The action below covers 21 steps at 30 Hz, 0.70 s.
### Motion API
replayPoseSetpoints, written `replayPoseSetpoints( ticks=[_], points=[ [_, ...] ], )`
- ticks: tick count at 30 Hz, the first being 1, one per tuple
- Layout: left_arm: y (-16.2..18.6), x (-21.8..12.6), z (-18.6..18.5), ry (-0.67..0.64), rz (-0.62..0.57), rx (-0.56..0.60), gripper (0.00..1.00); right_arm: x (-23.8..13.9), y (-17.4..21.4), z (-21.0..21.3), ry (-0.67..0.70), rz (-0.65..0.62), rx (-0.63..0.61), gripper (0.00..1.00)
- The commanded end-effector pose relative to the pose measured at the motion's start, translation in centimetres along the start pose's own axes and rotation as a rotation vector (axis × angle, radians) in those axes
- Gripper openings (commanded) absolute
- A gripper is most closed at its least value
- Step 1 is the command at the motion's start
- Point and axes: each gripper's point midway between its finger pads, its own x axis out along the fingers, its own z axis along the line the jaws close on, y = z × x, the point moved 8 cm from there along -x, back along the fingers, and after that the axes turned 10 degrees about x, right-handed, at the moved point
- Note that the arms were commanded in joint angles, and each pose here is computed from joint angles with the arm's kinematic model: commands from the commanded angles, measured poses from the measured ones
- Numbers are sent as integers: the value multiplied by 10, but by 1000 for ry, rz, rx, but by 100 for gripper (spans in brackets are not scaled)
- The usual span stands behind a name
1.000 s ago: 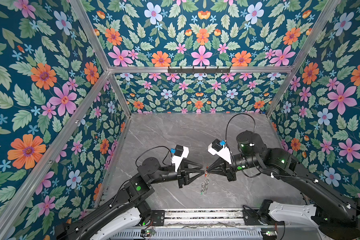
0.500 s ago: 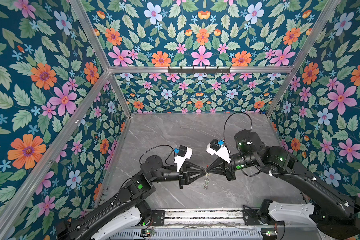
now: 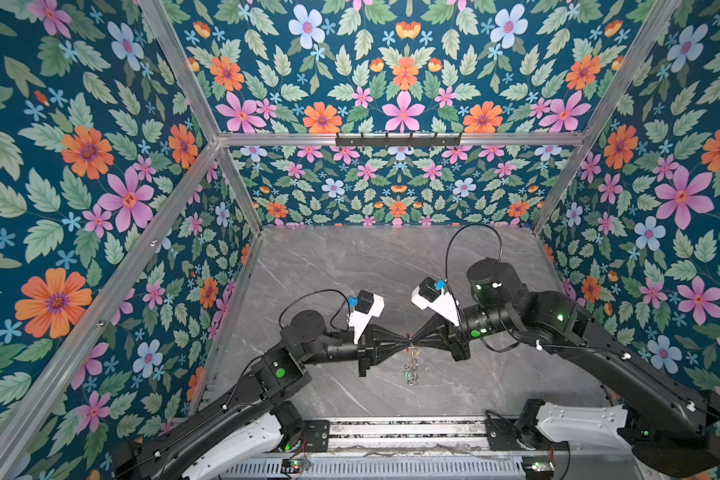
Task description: Remove the keys from the keyring
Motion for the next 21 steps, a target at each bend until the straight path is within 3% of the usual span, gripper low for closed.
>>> replayPoseSetpoints(
  ticks=[1,6,14,21],
  points=[
    [-9,-1,-4,19,-59,51,0,-6,-15,4,11,-97,-32,16],
    [-14,-8,-5,-21,-130,89,0,-21,-19,5,77,-281,-61,39],
    [-26,-23,-10,-62,-297,163,0,-18,1,-2,37,-470,-84,44],
    [-31,-24,-14,-27,-365,188,0,-5,14,1,-27,-492,-130,50]
  ],
)
